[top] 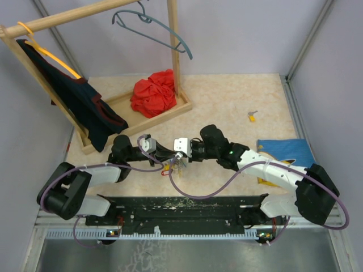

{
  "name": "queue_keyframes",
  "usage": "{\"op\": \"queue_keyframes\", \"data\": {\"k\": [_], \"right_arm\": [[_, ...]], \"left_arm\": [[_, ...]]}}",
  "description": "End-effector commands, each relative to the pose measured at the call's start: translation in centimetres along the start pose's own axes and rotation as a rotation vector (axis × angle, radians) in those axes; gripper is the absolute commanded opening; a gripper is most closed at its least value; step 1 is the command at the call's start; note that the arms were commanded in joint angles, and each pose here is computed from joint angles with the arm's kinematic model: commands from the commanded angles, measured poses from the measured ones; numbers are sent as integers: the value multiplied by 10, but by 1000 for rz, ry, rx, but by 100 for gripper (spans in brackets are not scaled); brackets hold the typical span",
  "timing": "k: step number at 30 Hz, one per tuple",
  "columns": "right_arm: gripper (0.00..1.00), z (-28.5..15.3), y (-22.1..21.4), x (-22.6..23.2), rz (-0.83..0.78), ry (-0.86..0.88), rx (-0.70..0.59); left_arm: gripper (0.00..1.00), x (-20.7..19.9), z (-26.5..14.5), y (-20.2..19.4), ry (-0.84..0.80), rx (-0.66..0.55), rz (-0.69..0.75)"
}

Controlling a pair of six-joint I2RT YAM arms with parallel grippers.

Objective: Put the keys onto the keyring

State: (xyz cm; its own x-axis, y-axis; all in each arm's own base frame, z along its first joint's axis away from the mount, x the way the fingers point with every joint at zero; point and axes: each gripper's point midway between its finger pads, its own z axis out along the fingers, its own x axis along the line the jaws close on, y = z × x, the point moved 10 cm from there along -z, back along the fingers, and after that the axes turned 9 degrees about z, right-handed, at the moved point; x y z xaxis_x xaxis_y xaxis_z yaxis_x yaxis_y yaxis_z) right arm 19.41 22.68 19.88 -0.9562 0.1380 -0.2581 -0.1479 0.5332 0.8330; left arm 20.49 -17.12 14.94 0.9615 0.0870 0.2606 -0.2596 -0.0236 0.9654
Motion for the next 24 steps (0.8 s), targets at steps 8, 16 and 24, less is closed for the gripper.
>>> {"op": "queue_keyframes", "data": {"k": [8, 16, 24], "right_arm": [[0, 0, 34, -10, -76, -17, -30], [0, 4, 37, -9, -88, 5, -19], [0, 7, 41, -8, -103, 27, -18]], "left_arm": [[28, 7, 2, 5, -5, 4, -1], [30, 9, 3, 2, -16, 16, -14], [30, 12, 6, -2, -29, 34, -40]]}}
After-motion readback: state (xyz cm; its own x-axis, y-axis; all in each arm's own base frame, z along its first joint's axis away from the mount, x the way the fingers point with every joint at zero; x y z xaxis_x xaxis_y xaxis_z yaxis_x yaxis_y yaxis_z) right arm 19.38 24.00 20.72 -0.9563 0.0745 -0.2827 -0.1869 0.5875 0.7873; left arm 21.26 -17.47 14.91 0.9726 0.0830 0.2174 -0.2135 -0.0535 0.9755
